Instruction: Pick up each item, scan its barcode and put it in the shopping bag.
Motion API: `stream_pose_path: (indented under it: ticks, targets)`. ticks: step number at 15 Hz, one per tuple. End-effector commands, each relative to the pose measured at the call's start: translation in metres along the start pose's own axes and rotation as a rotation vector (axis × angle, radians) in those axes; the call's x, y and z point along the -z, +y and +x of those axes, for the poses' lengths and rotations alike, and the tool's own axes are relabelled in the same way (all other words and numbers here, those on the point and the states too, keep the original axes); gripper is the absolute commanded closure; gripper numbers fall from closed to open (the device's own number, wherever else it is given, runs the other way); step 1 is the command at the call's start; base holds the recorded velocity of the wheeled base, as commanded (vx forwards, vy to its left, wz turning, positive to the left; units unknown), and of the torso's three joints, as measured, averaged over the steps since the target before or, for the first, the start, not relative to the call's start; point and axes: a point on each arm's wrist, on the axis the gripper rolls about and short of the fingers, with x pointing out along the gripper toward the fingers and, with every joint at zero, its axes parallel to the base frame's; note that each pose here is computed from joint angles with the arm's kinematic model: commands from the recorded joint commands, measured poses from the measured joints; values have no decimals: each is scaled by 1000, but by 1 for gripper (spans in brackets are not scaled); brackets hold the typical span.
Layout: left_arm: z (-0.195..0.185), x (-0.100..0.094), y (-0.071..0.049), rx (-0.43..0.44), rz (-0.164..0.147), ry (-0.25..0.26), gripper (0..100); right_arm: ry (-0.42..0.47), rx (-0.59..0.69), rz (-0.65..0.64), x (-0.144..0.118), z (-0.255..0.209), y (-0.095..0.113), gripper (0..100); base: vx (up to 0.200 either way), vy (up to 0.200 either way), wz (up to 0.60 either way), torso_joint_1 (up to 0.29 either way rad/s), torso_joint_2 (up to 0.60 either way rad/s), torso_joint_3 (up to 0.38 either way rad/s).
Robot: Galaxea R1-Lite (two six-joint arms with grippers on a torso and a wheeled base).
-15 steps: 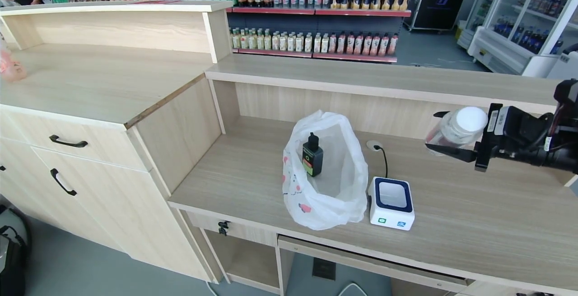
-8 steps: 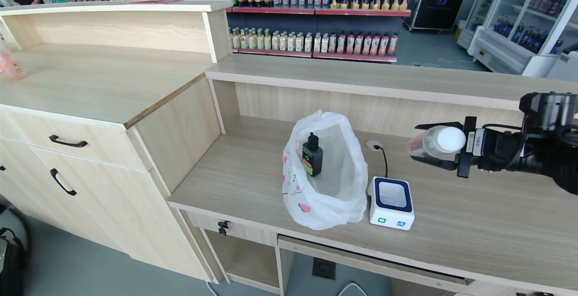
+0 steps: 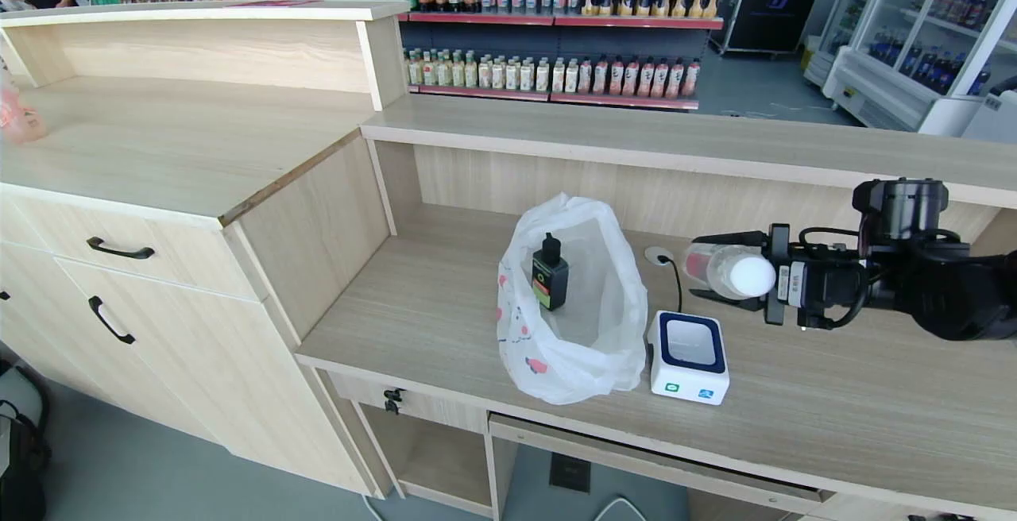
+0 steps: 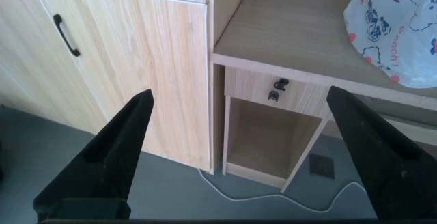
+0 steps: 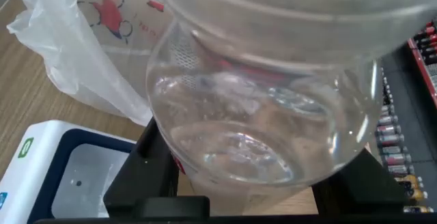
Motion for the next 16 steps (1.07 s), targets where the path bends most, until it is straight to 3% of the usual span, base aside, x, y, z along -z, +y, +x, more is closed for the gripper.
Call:
stream_pose_path:
  ticks: [1,16]
  targets:
    - [0,0,0,-1,0,0,0,-12,-12,-19,10,7,6,100,0,0,0,0,0,0]
    - [0,0,0,-1,0,0,0,-117,-29,-179,43,33,25,100,0,0,0,0,0,0]
